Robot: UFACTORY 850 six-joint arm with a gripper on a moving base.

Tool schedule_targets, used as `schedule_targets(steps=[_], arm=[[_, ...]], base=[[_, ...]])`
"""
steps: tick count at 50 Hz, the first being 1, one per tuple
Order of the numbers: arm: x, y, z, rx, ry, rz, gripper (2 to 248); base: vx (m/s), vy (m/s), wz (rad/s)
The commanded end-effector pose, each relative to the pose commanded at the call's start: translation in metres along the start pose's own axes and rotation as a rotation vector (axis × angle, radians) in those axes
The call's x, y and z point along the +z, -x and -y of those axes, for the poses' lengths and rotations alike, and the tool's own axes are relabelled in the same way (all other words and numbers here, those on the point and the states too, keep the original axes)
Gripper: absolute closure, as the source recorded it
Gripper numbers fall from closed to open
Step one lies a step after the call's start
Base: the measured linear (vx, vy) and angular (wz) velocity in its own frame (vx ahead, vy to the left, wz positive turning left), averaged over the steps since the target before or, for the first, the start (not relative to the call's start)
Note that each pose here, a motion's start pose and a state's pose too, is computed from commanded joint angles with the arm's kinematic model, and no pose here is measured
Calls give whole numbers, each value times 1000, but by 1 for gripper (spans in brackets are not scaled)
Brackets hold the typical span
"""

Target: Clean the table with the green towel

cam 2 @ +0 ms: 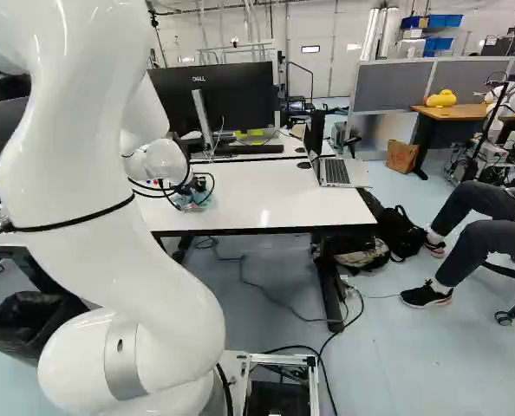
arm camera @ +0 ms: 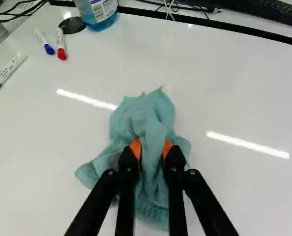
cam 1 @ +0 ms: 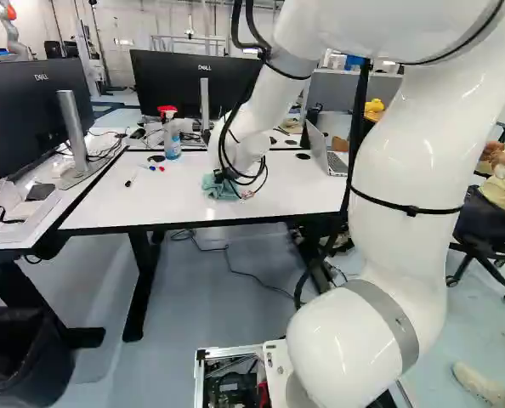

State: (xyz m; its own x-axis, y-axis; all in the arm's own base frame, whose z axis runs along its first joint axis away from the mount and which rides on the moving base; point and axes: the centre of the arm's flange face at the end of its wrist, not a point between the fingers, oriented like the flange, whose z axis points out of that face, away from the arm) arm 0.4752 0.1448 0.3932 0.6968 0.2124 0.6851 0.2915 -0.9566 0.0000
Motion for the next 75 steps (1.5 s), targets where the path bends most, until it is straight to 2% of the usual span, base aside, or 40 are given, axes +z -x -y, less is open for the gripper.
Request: schedule_targets(steps=[13,30,52,75], arm=[[13,-13,-15,21,20,-8,185],[37,-35,-17,22,21,-23,185],[59,-55,10,-12,-12,-40,185],[64,-61,47,-57,-56,-46,185]], base=[[0,0,0],[0,0,0],[0,0,0],[0,0,0]])
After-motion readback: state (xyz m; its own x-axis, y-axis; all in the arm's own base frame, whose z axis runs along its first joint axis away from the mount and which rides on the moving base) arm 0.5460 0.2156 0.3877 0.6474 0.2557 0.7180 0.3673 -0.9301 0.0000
